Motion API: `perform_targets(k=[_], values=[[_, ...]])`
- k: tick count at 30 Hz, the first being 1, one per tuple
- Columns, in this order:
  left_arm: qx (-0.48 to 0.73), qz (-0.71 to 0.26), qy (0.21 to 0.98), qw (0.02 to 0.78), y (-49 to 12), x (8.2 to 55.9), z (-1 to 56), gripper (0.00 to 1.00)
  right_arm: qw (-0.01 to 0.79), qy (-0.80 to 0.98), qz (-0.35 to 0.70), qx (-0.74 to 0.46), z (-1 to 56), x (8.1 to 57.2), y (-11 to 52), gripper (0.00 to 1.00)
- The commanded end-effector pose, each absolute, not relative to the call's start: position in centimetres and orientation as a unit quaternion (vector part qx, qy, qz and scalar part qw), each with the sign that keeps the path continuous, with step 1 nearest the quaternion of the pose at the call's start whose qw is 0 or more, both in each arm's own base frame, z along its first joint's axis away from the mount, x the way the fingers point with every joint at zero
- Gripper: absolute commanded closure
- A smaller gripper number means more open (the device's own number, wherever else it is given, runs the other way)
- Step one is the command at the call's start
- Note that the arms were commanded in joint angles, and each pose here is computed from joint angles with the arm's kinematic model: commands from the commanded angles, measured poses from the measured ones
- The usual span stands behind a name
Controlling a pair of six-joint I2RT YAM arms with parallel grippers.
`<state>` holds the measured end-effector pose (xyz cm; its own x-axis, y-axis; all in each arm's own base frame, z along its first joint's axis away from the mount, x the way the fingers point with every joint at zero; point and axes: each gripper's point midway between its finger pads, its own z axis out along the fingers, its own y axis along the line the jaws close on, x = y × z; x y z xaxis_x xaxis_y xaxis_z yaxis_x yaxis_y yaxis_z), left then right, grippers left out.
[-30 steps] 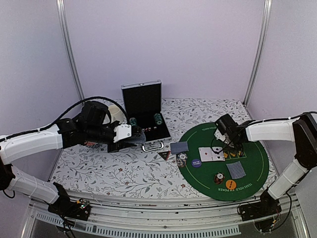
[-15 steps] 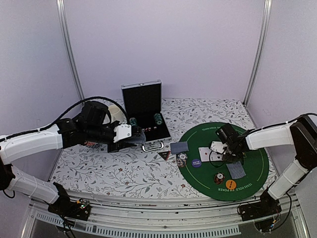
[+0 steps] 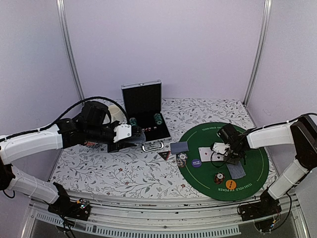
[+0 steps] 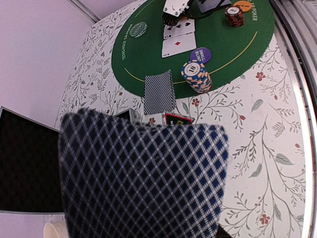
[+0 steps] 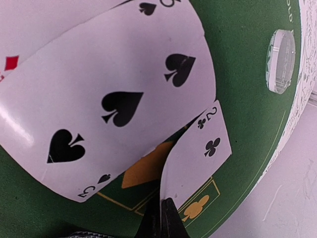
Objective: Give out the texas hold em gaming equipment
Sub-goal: Flop the poker card in the community card area.
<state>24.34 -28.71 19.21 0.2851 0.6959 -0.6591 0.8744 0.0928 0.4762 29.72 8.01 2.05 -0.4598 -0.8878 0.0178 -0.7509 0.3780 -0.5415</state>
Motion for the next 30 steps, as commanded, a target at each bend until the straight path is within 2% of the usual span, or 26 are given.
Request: perform_targets(k=[1,11,14,18,21,30], values=[[0.666,-0.102,0.578,0.461,-29.1,24.2,20.3,0.63,0.130,0.834,-0.233,-0.483,2.1,29.6,7.9,0.98],[0.665,-0.099,0.578,0.462,-29.0,24.2,20.4,0.63,0.108,0.836,-0.220,-0.491,1.0,29.3,8.1,0.98],[0.664,-0.097,0.579,0.463,-28.9,24.2,20.5,0.63,0.108,0.834,-0.222,-0.493,1.0,29.2,8.1,0.95],[0.665,-0.098,0.578,0.463,-29.0,24.2,20.5,0.63,0.113,0.833,-0.219,-0.496,1.4,29.1,8.3,0.83],[0.665,-0.098,0.579,0.462,-29.0,24.2,20.4,0.62,0.111,0.833,-0.203,-0.502,1.6,28.8,8.9,0.70],[0.667,-0.100,0.580,0.458,-29.1,24.2,20.1,0.62,0.126,0.838,-0.147,-0.511,3.7,27.4,11.3,0.48]])
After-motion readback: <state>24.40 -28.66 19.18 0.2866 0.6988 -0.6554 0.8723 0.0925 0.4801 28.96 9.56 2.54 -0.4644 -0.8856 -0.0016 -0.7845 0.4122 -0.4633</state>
